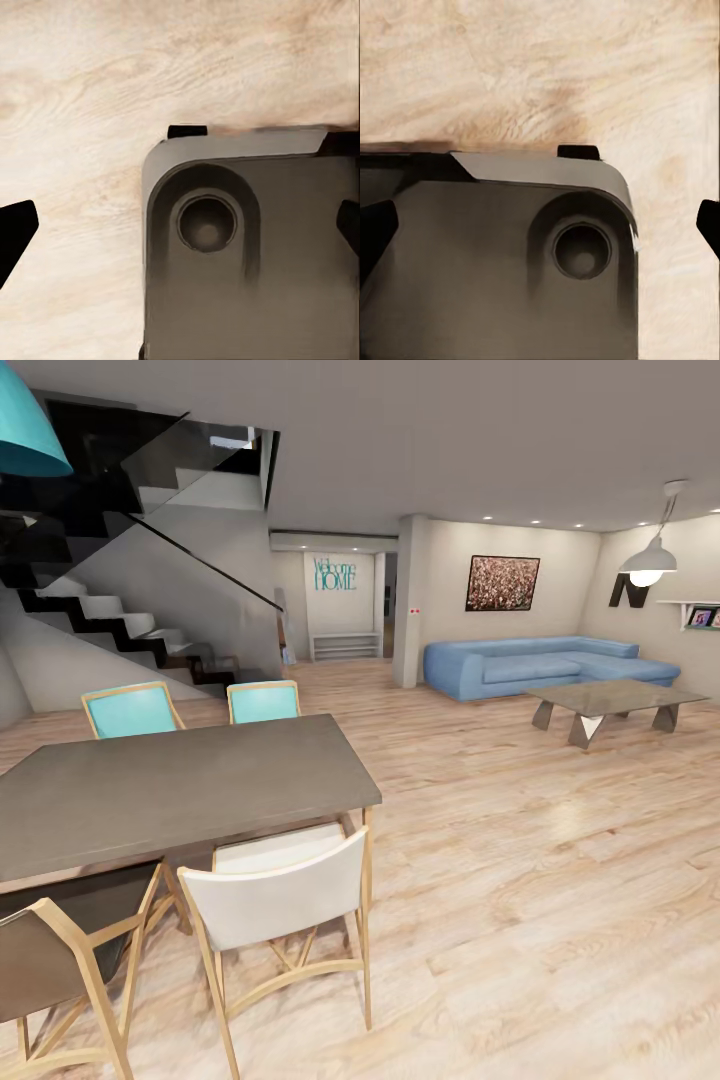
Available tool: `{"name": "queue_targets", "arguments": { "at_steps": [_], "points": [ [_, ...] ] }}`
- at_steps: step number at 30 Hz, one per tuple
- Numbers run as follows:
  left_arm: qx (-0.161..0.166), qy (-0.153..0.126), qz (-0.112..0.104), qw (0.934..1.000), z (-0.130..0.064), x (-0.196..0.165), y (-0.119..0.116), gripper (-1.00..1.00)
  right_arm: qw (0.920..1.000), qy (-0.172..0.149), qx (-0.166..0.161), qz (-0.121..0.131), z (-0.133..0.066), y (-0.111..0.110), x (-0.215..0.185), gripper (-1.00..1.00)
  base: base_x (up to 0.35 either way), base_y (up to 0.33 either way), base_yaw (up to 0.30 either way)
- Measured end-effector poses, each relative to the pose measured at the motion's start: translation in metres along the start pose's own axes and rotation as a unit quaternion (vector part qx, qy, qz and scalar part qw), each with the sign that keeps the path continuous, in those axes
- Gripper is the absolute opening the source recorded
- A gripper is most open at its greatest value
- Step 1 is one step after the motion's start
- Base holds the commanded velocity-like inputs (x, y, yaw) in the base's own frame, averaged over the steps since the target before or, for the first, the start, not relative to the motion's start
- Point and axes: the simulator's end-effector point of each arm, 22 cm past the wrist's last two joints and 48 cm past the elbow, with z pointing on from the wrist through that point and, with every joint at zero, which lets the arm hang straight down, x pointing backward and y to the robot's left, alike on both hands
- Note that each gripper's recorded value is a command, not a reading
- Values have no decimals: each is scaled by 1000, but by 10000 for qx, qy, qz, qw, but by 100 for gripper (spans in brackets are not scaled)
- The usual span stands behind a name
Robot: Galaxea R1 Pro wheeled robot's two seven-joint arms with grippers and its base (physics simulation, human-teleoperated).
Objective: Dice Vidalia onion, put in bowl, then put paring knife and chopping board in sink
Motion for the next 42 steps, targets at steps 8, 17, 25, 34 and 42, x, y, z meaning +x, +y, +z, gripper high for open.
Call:
{"name": "queue_targets", "arguments": {
  "at_steps": [8,17,25,34,42],
  "points": [
    [-28,-1358,-22,9907,-1,-126,3,100,9910,-1293,331,45,-2,-17,-123,100,0,0,0],
    [-20,-1795,-21,9838,-9,-164,3,100,9757,-2157,372,84,-22,-20,-207,100,0,0,0],
    [-112,-2000,-32,9797,-12,-163,17,100,9689,-2440,421,46,-28,-29,-218,100,-2,0,0],
    [-116,-1897,-77,9817,-9,-150,17,100,9684,-2452,446,39,-28,-32,-219,100,-228,0,0],
    [-113,-1891,-77,9819,-9,-149,17,100,9685,-2450,451,42,-28,-33,-218,100,-277,0,0]
  ]
}}
